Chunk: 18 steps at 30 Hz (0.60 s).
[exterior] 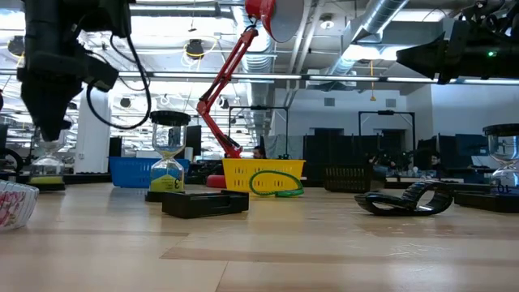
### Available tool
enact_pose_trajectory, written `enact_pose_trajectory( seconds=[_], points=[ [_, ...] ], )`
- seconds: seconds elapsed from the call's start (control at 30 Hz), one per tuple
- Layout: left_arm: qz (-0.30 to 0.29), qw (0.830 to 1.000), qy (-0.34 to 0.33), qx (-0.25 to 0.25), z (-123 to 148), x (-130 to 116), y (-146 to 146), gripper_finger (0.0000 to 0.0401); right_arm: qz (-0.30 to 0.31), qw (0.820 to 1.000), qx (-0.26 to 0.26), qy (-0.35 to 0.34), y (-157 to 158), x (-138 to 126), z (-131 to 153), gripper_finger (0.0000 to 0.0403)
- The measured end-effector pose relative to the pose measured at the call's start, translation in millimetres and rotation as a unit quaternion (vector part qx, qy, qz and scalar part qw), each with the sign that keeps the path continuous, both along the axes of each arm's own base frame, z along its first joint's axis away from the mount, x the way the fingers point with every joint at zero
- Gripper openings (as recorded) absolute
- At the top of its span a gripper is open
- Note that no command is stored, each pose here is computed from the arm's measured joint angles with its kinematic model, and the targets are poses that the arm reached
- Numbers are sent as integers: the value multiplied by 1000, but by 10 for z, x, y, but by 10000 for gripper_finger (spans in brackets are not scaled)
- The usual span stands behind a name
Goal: Pick & Place Office items
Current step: Put the top light green hourglass into the blue bin
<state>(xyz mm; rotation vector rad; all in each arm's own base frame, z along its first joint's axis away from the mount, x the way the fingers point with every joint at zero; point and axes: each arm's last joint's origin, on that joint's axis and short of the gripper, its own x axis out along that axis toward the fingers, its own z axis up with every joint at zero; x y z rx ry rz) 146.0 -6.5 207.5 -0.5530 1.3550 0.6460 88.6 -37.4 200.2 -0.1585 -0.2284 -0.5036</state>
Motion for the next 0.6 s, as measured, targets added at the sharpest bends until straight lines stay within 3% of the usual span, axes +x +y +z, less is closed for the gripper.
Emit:
enact_pose_trajectory(
  seconds=[0.33, 0.6],
  points=[
    [-31, 993, -86, 78, 484, 188, 79, 214, 0, 1000, -1, -1, 1, 0, 3, 128],
    [1, 984, -108, 141, 825, 273, 452, 214, 0, 1000, -4, -9, 2, -5, 19, 128]
  ],
)
